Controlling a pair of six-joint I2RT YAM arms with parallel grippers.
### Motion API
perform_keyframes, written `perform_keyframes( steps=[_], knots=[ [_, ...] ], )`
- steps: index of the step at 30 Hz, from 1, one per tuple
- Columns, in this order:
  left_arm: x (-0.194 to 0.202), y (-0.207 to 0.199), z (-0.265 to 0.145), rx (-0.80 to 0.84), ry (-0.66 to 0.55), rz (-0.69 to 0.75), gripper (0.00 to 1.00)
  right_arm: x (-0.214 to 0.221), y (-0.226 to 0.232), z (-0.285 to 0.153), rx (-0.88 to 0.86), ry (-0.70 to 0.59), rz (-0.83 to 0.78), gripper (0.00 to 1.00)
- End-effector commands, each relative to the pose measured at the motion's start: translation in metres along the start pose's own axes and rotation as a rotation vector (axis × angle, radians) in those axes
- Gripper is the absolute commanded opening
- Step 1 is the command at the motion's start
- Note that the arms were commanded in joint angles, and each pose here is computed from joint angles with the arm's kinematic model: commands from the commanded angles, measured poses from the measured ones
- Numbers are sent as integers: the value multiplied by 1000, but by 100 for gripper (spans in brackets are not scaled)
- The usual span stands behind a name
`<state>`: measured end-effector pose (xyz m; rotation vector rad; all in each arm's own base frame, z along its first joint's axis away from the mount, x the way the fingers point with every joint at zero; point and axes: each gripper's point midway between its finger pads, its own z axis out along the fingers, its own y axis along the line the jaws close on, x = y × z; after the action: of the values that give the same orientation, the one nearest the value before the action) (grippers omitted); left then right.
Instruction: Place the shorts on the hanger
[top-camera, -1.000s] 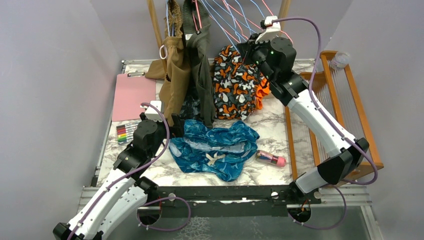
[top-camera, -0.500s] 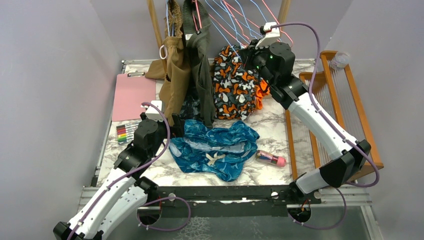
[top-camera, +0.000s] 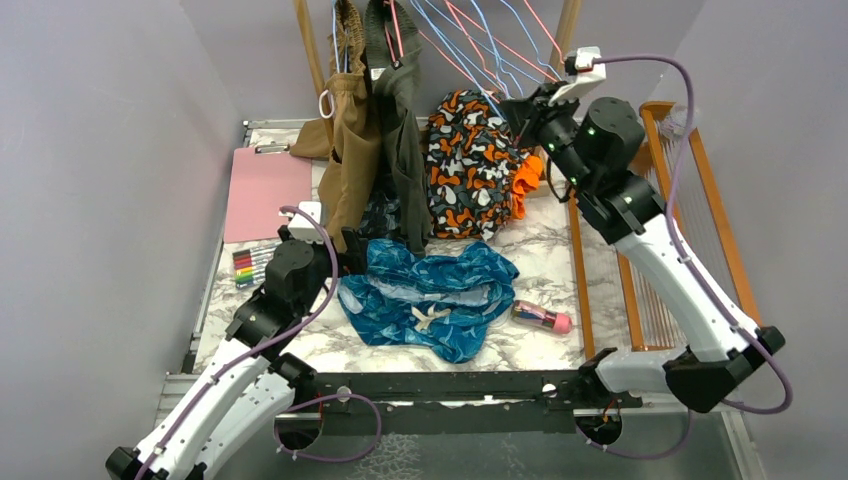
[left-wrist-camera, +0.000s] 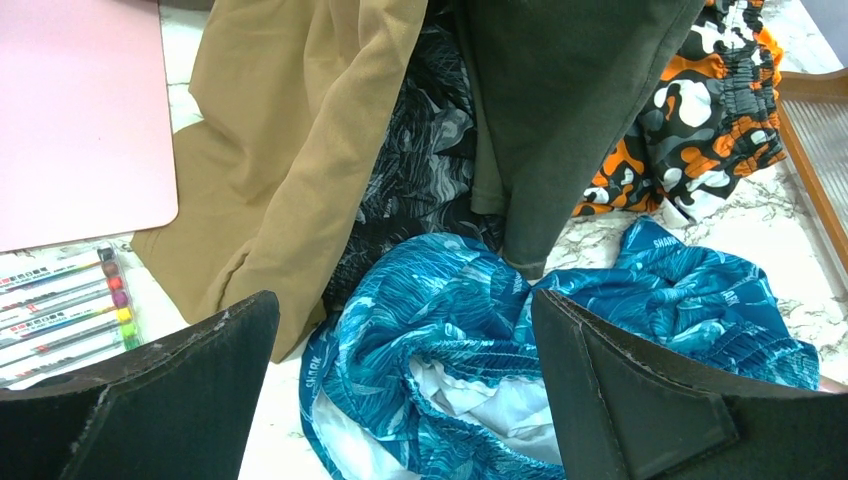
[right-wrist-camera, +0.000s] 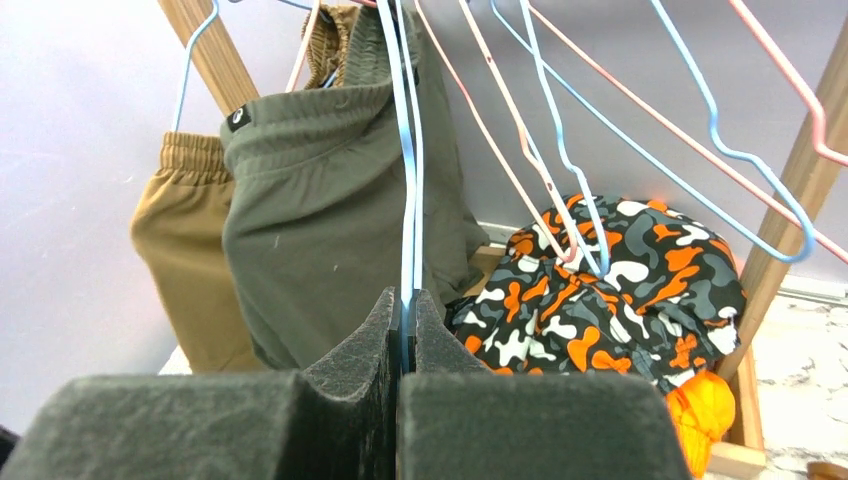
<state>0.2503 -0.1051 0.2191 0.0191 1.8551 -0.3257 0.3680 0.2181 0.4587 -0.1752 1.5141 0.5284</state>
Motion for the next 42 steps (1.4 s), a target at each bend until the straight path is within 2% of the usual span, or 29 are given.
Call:
perform_keyframes(
  steps=[1,7,24,32,38,42],
  knots=[
    [-15,7,-5,-36,-56,-17,99,7,6,-27,-34,56,6,1],
    [-26,16,-16,-72,-117,-40,99,18,-3,-70,-13,117,18,1],
    [-58,32,-46,-133,-246,-108,99,14,-13,-198,-23,224,8,1],
    [-151,6,-85,-27,-393,-92,99,-5,-3,-243,-121,198,-62,1],
    [-223,-33,-119,146,-504,-46,99,-7,12,-269,-237,183,-83,1],
    [-257,-63,-142,301,-571,9,99,-8,29,-285,-352,152,-97,1]
  ],
)
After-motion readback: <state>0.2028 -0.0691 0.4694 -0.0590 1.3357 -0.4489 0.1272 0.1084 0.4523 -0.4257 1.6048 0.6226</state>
